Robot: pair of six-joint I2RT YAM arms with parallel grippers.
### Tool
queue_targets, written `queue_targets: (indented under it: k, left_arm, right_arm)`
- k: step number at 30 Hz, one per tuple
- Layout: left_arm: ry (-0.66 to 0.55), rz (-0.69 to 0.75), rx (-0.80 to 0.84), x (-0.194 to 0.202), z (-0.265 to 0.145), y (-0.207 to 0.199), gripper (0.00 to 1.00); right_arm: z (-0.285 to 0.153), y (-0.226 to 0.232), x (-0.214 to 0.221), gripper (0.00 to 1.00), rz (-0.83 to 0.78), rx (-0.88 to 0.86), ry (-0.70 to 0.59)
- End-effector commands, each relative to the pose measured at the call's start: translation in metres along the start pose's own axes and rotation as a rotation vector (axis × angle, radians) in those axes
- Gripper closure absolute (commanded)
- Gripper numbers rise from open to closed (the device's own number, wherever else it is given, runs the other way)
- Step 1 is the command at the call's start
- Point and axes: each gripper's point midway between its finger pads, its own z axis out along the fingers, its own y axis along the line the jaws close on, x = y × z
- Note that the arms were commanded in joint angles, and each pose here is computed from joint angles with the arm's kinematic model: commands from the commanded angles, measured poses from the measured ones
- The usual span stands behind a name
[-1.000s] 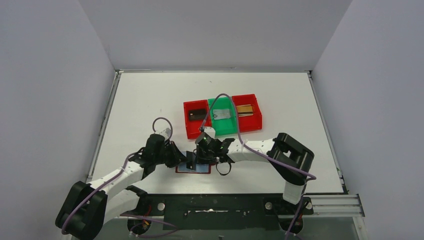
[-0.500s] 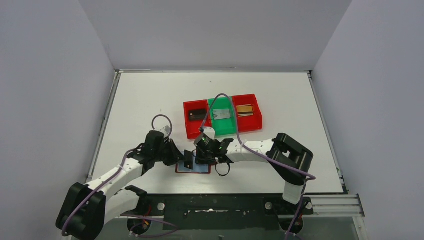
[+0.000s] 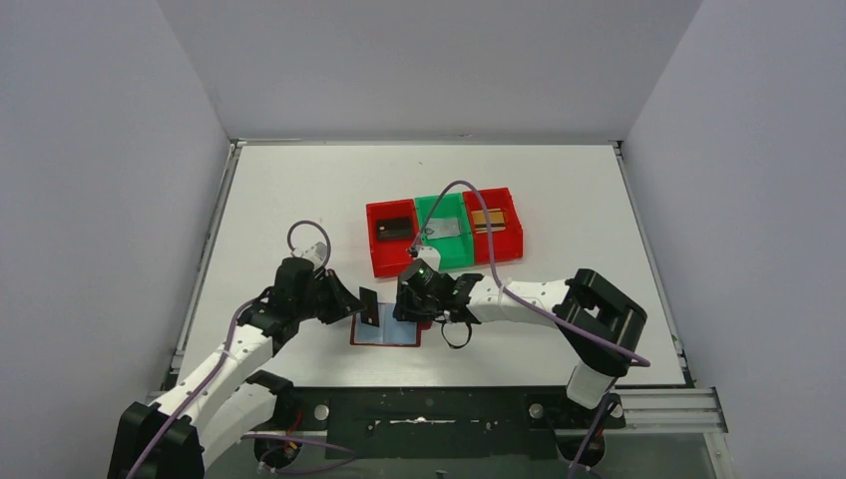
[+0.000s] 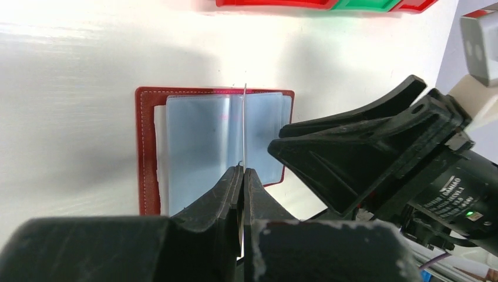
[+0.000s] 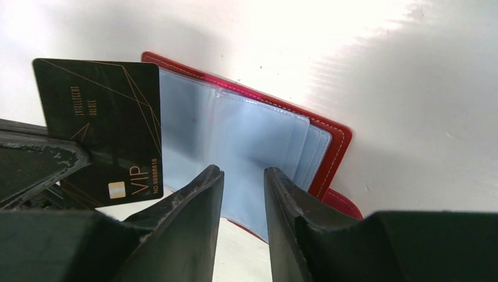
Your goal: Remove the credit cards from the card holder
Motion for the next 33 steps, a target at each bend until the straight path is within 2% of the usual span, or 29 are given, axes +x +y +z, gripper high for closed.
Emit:
queue_targets:
  k: [1,12,19,27,33]
  left_arm:
    - [-0.094,0.018,0.008,-0.025,-0.014,-0.014,1.0]
    - [-0.279,-0.024,-0.078,-0.047,-0.044,-0.002,1.0]
    - [-0.308,-0.036,-0.076,-0.049,-0.051,-0.002,1.0]
    - [-0.286,-0.035,-0.06,-0.045,-0.047,-0.003,1.0]
    - [-0.303,-0.04,-0.055,-0.048,-0.049,-0.004,1.0]
  right_arm:
    - [-0.023,0.026,-0.036,0.66,-0.012,-0.086,-0.107]
    - [0.001,0.066,-0.028,0.72,-0.025,-0.234,-0.028]
    - [0.018,0.053,-0.01,0.77,-0.043,-0.168,0.033]
    - [0.013,0.006,-0.005,0.8,-0.034,0.062,0.006]
    - [0.0,0.032,-0.022,0.8,-0.066,-0.019,-0.034]
